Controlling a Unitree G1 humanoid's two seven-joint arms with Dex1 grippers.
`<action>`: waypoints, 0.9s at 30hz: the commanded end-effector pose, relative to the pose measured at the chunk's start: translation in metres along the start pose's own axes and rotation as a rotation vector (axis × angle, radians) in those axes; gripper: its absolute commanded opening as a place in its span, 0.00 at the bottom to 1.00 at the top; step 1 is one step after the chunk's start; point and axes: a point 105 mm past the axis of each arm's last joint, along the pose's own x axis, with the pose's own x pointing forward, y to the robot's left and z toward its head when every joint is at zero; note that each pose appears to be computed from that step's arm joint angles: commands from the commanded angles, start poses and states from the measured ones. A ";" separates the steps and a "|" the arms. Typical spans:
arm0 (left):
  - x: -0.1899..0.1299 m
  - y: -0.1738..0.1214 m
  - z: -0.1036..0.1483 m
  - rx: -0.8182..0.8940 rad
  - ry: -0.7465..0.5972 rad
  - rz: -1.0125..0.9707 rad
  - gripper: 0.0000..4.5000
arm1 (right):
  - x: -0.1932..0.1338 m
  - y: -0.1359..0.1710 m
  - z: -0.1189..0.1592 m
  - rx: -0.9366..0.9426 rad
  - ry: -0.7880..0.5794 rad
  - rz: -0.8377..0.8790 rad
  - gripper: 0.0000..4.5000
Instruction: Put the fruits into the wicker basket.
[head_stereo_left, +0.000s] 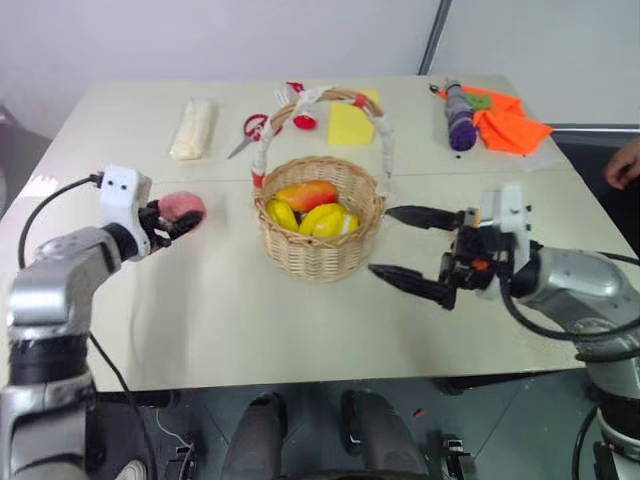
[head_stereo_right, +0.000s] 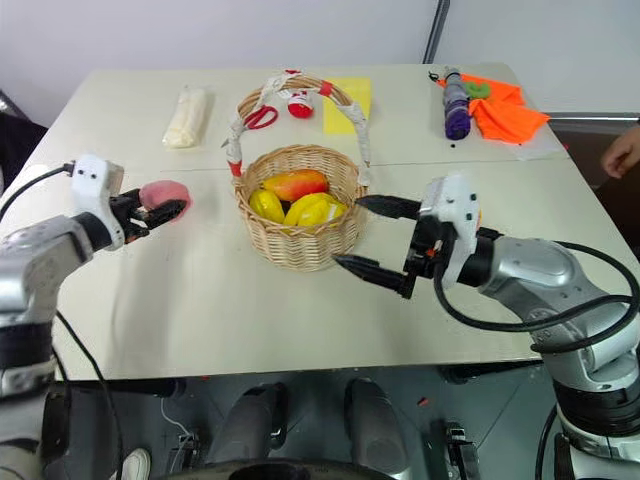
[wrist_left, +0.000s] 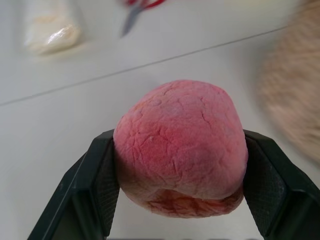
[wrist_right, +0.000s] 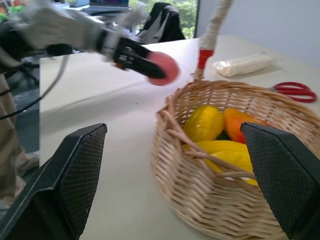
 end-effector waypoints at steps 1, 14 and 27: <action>-0.006 -0.071 0.052 0.108 -0.153 -0.302 0.72 | -0.006 -0.015 0.002 -0.013 -0.025 -0.053 1.00; 0.089 -0.104 0.072 0.214 -0.181 -0.296 0.72 | -0.015 -0.034 -0.010 -0.002 -0.025 -0.188 1.00; 0.051 -0.148 0.073 0.123 -0.265 -0.684 1.00 | -0.084 -0.130 -0.072 -0.032 0.268 -0.857 1.00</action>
